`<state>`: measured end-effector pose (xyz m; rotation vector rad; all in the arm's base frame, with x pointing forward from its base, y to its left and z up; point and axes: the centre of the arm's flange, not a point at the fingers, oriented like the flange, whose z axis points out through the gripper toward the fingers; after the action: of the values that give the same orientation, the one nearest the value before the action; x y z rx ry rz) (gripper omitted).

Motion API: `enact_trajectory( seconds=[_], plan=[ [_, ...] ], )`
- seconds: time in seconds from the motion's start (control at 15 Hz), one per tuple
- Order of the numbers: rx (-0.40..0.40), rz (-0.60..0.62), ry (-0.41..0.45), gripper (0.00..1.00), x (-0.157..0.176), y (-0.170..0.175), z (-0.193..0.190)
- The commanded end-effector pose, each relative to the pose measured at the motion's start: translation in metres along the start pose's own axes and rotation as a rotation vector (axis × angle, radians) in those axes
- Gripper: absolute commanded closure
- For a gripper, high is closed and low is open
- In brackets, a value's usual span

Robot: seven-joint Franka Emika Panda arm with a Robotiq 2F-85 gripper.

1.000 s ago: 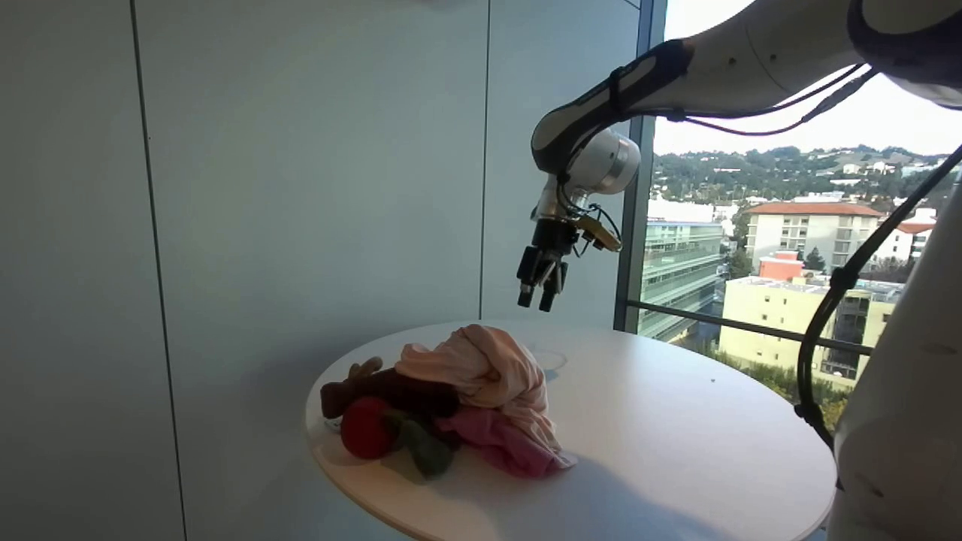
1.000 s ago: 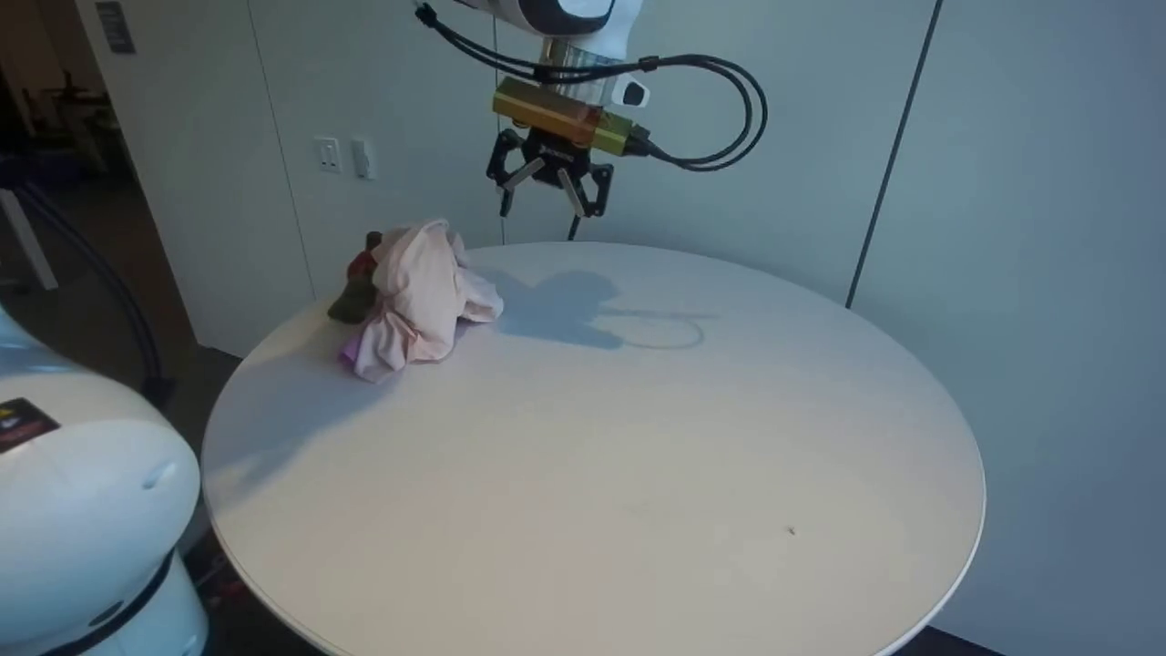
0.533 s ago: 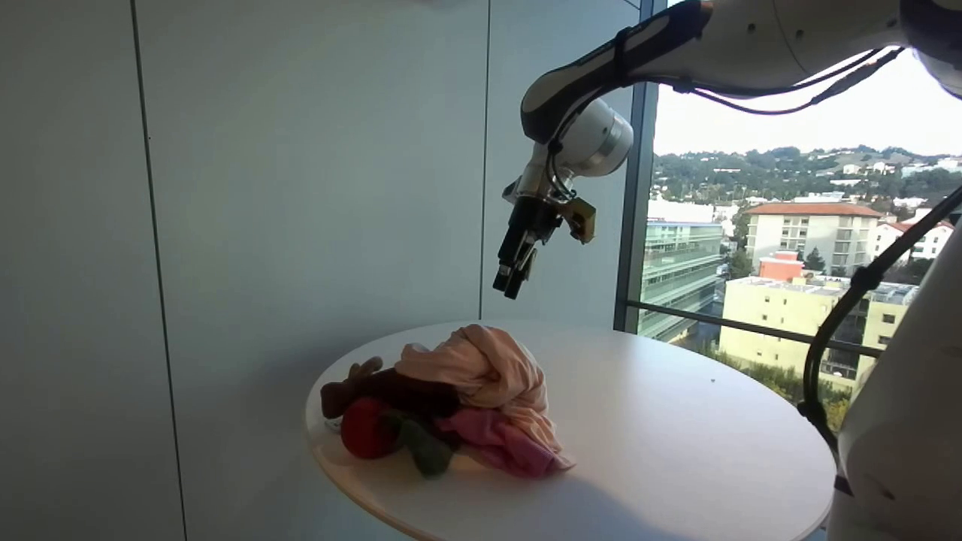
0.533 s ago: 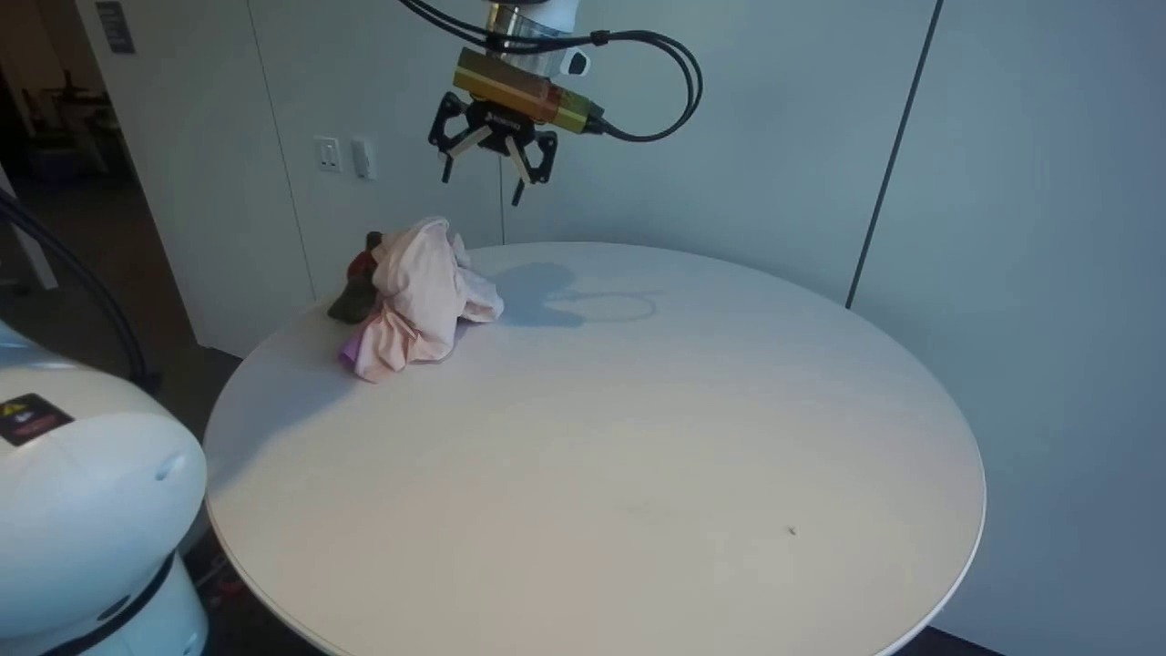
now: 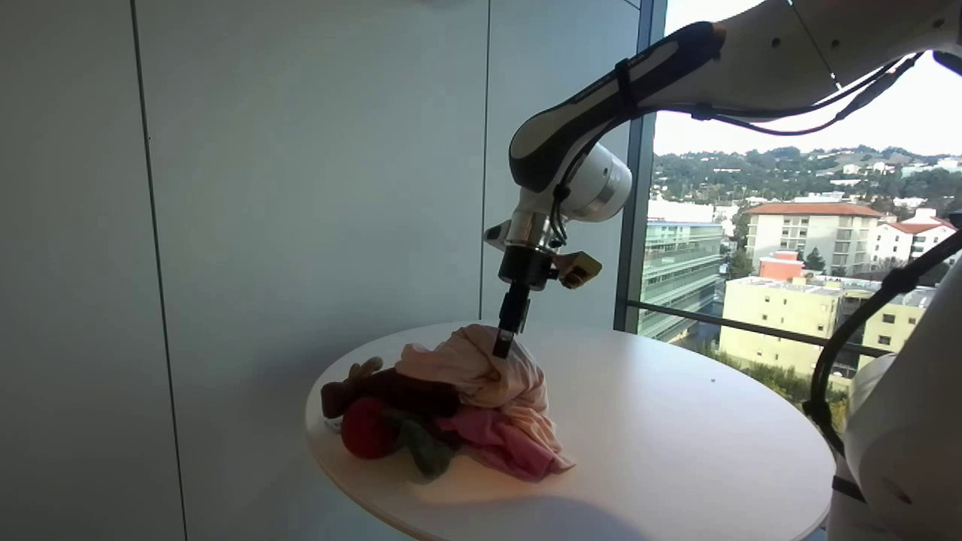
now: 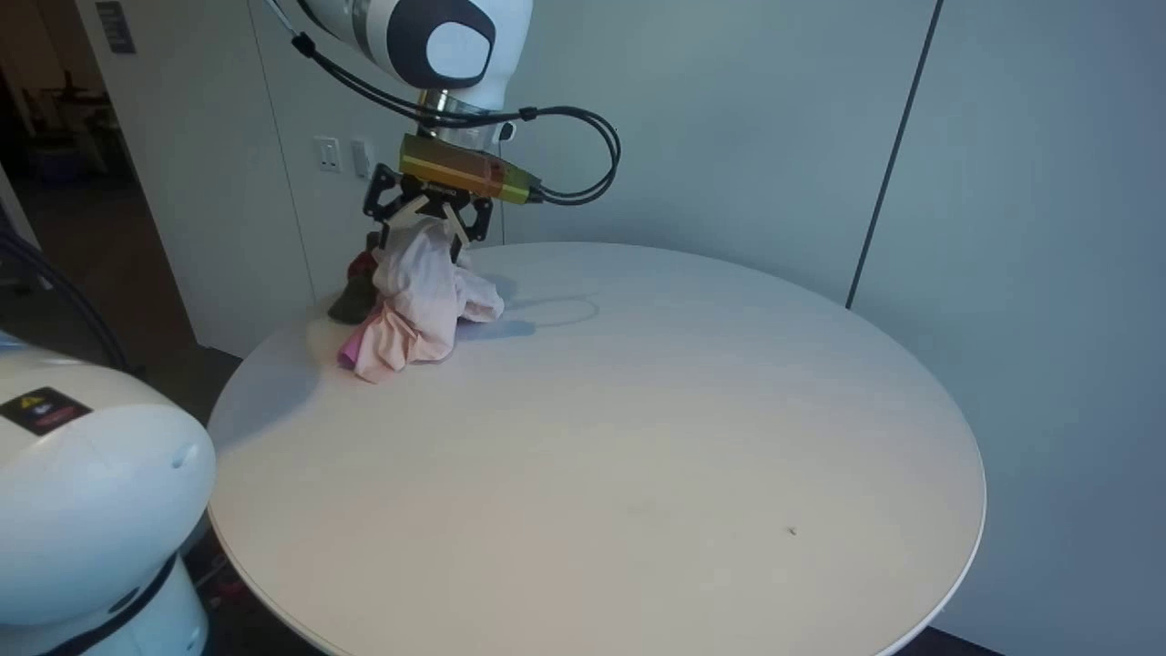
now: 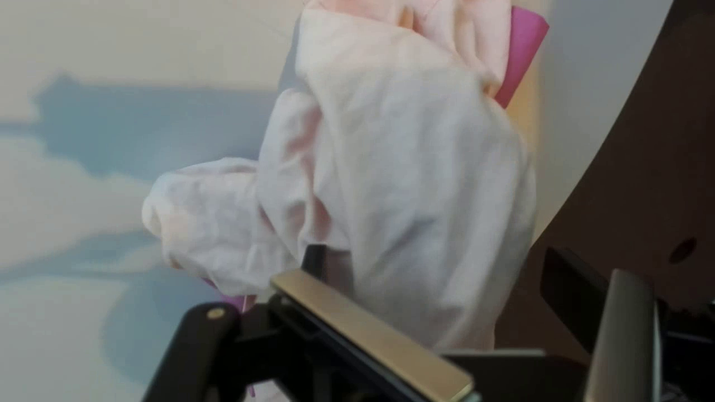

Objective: Move the items on the left to the right side of the table.

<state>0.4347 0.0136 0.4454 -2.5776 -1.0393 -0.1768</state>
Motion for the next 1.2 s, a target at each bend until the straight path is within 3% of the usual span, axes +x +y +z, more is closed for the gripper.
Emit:
enact_trajectory(
  seconds=[0.0, 0.33, 0.53, 0.73, 0.87, 1.13],
  plan=[
    [-0.086, -0.076, 0.132, 0.32, -0.013, -0.026, 0.027],
    [-0.185, -0.062, 0.239, 0.70, -0.014, -0.016, 0.033],
    [-0.227, -0.036, 0.264, 0.92, -0.006, -0.002, 0.015],
    [-0.278, 0.033, 0.363, 0.95, 0.006, 0.023, -0.035],
    [-0.334, 0.089, 0.433, 0.91, 0.008, 0.050, -0.084],
    [-0.548, 0.141, 0.530, 0.91, -0.009, 0.104, -0.145]
  ],
)
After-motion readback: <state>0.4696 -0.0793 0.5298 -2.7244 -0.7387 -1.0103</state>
